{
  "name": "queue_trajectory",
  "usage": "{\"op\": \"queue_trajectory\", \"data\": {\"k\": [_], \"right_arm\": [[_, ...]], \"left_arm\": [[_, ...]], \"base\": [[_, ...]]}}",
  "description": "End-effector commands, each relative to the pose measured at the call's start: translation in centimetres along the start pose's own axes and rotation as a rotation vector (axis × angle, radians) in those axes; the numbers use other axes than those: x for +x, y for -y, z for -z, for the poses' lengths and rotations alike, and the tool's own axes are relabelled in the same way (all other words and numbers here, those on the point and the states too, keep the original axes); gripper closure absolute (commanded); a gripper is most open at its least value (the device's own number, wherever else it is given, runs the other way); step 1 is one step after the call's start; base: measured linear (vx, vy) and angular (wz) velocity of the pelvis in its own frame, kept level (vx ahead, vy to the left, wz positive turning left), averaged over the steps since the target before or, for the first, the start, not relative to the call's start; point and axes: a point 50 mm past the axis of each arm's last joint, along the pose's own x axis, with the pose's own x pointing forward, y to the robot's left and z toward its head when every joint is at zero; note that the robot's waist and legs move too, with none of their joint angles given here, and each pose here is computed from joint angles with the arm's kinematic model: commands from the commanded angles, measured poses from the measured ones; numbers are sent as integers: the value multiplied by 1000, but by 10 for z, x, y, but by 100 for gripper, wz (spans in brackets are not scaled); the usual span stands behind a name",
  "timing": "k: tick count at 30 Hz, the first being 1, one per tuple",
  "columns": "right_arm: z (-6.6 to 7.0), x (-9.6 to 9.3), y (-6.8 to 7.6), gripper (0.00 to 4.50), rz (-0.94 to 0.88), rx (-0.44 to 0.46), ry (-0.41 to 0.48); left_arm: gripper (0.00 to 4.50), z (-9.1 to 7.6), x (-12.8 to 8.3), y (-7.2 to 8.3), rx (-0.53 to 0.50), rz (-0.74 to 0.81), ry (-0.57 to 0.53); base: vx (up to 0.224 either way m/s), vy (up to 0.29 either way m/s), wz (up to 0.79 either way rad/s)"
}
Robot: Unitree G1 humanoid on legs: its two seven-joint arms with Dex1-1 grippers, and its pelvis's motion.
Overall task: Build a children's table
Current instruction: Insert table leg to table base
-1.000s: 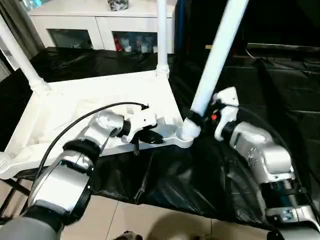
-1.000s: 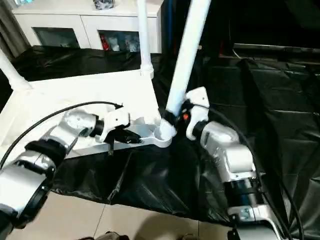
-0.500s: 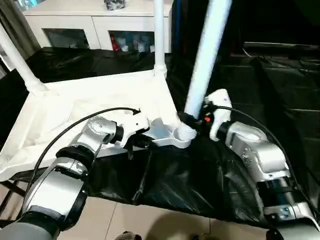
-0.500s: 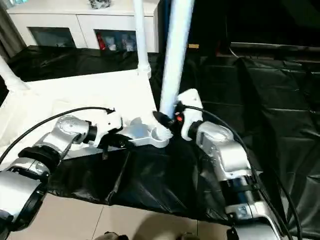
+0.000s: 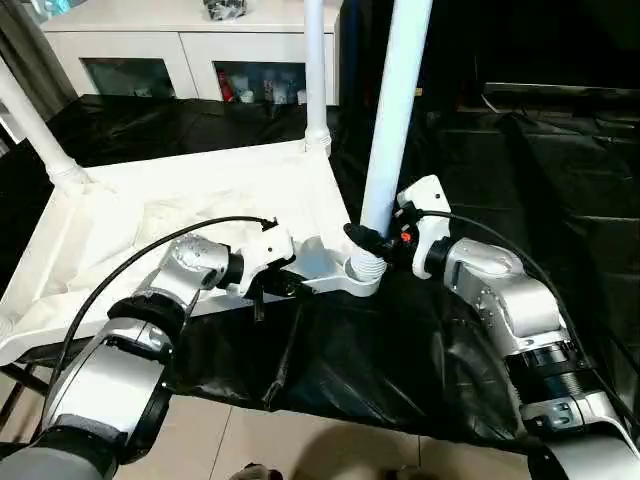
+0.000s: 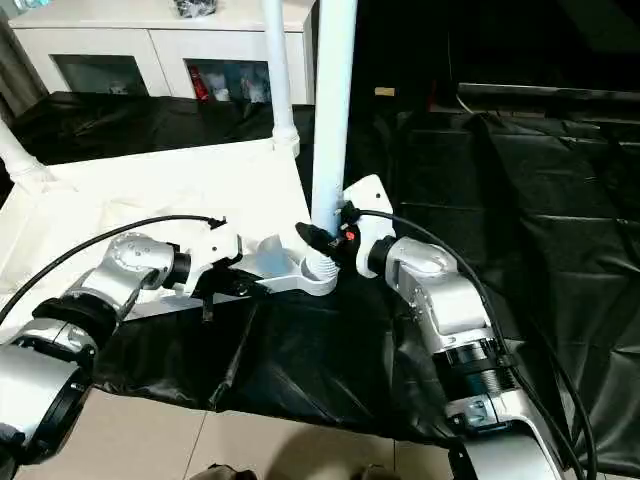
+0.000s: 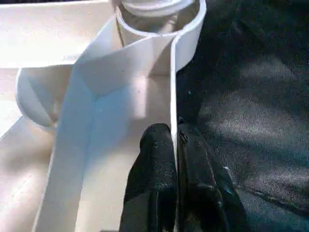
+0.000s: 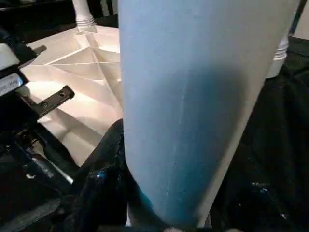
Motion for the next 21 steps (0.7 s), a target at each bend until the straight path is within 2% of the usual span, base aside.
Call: {"op": "queue_trajectory", "data": {"k": [1, 4, 9, 17, 21], "right_arm": [[-7, 3, 0, 263, -11, -22, 13], [-7, 4, 0, 263, -14, -25, 14], [-9, 5, -1, 263, -23, -32, 16], [-7, 6, 0, 263, -27, -35, 12], [-5, 8, -1, 263, -30, -31, 11]], "left_arm": [[388, -4, 1, 0, -11, -11, 63], [369, -4, 2, 0, -8, -21, 67], [366, 2, 0, 1, 1, -20, 23], [448, 7, -3, 2, -20, 3, -15], [450, 11, -5, 3, -16, 14, -50]], "base": [[0, 0, 0], [0, 0, 0], [0, 0, 0], [0, 0, 0], [0, 0, 0]]}}
